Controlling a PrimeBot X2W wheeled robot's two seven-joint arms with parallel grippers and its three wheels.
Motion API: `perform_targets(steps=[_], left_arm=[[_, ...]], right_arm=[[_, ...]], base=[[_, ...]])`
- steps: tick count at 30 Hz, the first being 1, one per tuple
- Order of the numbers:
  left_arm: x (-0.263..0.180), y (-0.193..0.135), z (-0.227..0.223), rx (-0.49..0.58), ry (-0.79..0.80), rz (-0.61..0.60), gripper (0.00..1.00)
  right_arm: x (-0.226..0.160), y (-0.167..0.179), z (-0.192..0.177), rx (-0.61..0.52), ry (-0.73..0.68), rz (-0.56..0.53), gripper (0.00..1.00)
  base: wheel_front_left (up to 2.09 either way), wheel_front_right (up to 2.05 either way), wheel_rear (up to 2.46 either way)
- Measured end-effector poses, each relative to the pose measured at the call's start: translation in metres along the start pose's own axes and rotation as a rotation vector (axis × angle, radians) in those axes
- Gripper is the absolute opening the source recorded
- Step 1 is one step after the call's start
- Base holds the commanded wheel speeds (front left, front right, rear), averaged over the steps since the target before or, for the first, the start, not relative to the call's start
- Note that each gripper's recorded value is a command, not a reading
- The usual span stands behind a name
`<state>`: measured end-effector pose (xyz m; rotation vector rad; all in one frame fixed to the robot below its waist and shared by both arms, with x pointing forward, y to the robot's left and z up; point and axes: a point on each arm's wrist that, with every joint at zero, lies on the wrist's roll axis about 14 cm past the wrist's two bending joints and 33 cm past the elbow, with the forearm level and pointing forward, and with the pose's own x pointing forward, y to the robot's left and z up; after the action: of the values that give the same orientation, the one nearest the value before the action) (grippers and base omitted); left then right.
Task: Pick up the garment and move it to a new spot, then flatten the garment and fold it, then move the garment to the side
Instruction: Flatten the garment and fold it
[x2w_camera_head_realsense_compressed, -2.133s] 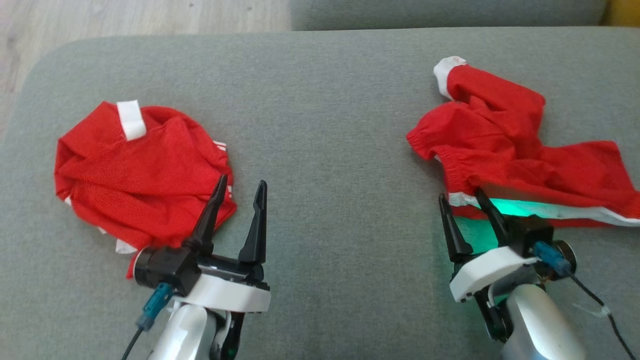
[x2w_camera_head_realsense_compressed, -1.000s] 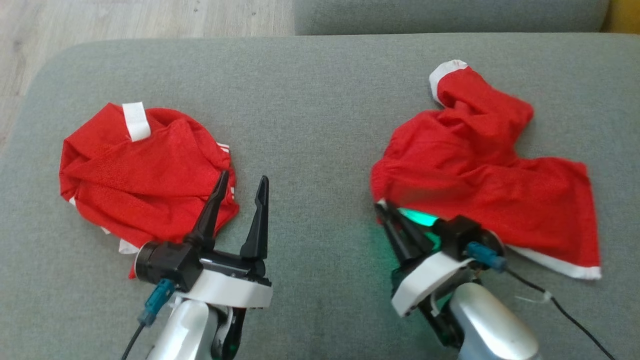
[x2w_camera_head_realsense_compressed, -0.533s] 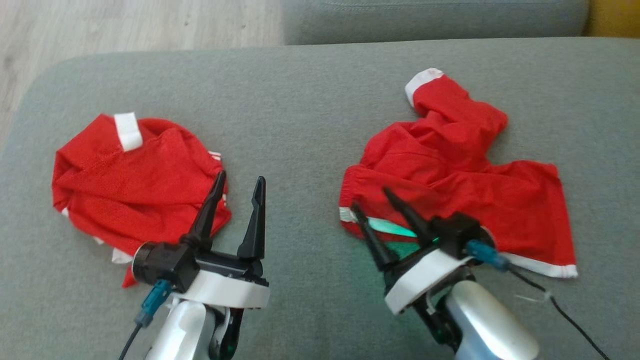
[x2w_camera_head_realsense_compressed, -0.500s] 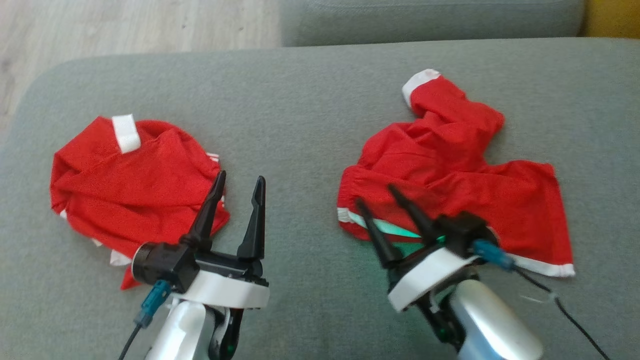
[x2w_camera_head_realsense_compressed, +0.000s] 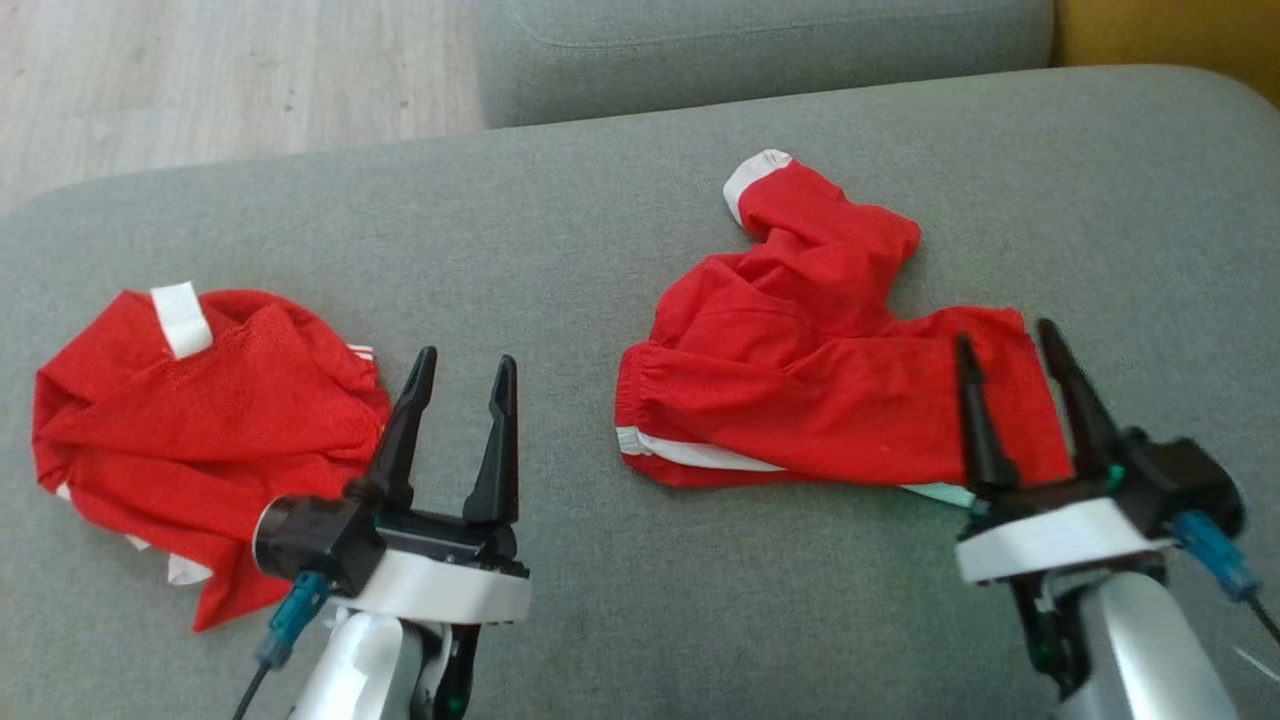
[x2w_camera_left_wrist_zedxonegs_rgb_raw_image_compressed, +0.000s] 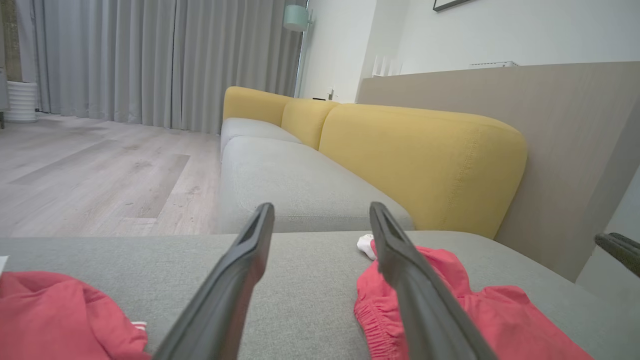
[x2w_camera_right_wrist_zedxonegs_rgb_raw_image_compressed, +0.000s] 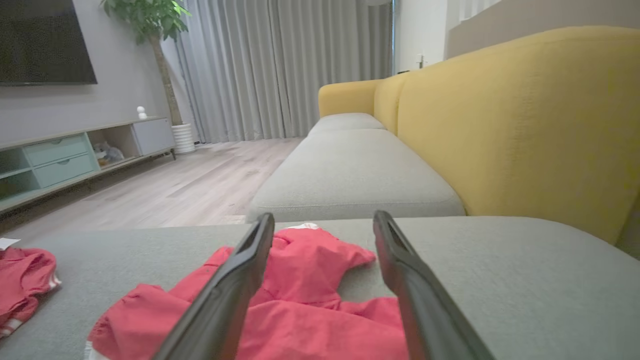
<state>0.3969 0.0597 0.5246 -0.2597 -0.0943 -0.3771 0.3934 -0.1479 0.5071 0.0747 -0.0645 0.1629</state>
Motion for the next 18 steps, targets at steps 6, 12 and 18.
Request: perform_targets(steps=[6,12,18], left_arm=[[0.003,-0.009,-0.010,-0.013,0.028,-0.033,1.00],[0.006,-0.014,-0.027,-0.039,0.072,-0.050,1.00],[0.001,-0.035,-0.065,-0.064,0.210,-0.129,1.00]], right_arm=[[-0.019,-0.035,-0.015,0.000,0.044,-0.117,1.00],[-0.032,-0.041,-0.037,0.021,0.110,-0.149,1.00],[-0.033,-0.047,-0.035,0.023,0.102,-0.168,1.00]], base=[[0.00,0.00,0.00],[0.00,0.00,0.00],[0.00,0.00,0.00]])
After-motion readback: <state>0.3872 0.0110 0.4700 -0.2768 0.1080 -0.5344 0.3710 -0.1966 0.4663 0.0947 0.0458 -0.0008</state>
